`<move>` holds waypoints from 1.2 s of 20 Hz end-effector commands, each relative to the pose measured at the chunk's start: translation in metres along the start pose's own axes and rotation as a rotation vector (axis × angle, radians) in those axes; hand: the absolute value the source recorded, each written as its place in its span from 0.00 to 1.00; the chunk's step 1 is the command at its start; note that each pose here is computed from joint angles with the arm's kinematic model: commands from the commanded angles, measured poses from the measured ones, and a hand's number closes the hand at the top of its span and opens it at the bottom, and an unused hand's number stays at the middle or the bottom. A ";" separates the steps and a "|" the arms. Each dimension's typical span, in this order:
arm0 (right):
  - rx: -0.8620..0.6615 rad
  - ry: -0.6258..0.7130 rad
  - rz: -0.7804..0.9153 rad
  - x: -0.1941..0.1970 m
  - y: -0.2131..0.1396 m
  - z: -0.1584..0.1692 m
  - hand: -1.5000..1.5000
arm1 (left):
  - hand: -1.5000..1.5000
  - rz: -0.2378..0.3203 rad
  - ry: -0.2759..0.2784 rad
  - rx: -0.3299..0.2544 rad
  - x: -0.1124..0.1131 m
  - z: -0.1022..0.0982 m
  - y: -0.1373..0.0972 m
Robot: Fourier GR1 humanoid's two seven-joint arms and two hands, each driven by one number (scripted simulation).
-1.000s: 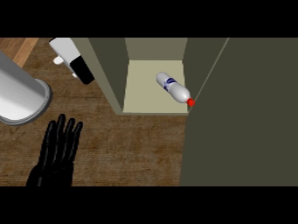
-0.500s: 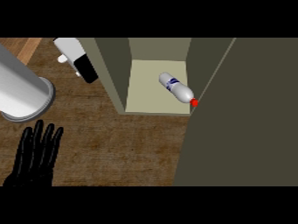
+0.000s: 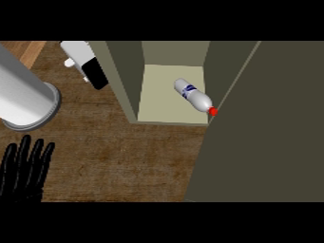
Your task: Pick up the bottled water, place it into the cabinet and close the cabinet
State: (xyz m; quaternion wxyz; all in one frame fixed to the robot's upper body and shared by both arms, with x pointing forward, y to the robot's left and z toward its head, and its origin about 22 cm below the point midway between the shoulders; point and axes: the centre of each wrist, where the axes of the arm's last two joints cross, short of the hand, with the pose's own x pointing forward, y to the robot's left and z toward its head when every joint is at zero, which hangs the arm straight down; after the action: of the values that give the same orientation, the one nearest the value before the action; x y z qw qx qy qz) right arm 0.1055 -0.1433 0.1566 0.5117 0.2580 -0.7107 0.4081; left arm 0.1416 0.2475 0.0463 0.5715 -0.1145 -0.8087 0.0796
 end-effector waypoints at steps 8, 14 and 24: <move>-0.039 -0.058 0.019 0.008 0.010 -0.041 1.00 | 0.00 0.012 0.000 -0.023 0.006 0.008 0.012; -0.018 -0.036 0.032 0.006 0.004 -0.044 1.00 | 0.00 0.025 -0.013 -0.034 0.010 0.008 0.013; 0.000 -0.061 -0.092 -0.002 0.002 -0.043 1.00 | 0.00 0.026 -0.005 -0.067 0.013 0.007 0.021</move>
State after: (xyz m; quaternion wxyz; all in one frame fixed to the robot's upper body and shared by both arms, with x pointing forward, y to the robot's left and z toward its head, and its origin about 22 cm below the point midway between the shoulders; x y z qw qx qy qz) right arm 0.1140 -0.1398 0.1646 0.4783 0.2651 -0.6979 0.4624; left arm 0.1328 0.2679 0.0509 0.5614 -0.1391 -0.8130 0.0677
